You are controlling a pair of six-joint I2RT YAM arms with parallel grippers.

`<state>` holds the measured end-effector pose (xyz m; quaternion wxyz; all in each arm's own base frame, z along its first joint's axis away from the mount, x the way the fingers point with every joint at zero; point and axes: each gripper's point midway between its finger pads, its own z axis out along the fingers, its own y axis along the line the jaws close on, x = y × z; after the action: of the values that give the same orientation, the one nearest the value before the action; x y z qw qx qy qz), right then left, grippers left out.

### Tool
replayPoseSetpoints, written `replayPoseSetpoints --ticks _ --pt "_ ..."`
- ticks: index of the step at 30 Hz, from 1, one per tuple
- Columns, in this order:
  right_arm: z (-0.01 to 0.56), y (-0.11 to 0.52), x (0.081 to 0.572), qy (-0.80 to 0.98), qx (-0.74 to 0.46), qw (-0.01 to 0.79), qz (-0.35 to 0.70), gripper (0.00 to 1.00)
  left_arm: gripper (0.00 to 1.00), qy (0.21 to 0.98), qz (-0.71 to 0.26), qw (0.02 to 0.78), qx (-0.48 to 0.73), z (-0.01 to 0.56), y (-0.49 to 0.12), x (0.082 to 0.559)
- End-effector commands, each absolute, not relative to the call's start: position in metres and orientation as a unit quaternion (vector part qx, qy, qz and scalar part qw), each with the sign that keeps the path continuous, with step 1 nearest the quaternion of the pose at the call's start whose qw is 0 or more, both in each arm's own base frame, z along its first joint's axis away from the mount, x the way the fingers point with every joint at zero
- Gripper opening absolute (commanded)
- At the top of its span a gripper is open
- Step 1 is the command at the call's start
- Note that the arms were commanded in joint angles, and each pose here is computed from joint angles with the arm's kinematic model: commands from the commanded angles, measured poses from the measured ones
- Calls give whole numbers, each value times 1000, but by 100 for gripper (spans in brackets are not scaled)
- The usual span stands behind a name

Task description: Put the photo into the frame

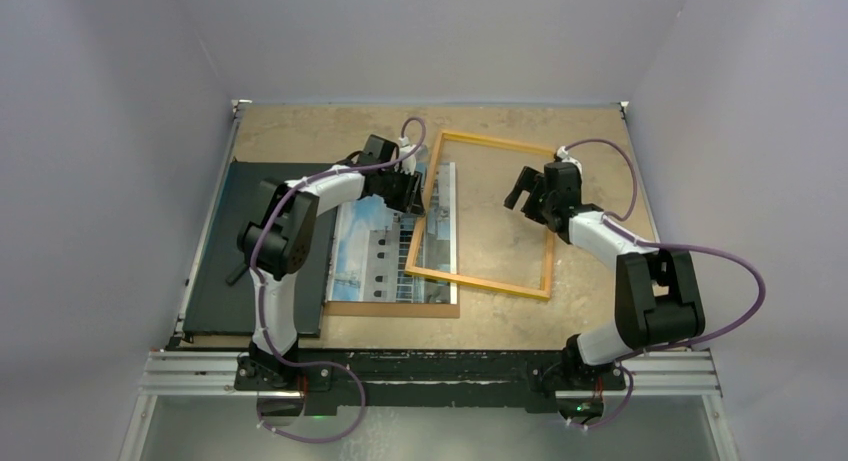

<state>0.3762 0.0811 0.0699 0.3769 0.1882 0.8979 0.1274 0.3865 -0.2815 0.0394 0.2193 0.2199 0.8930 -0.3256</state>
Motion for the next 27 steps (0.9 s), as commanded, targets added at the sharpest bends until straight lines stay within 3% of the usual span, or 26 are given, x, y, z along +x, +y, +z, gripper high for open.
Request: replayPoseSetpoints --ticks 1,10,27 --pt "80 90 377 891 188 383 156 99 28 899 -312 216 220 28 -280 384" --pt "80 83 377 891 187 385 151 99 2 907 -298 210 212 22 -275 384" --pt "88 102 376 884 158 389 204 99 0 905 -307 205 212 22 -276 378"
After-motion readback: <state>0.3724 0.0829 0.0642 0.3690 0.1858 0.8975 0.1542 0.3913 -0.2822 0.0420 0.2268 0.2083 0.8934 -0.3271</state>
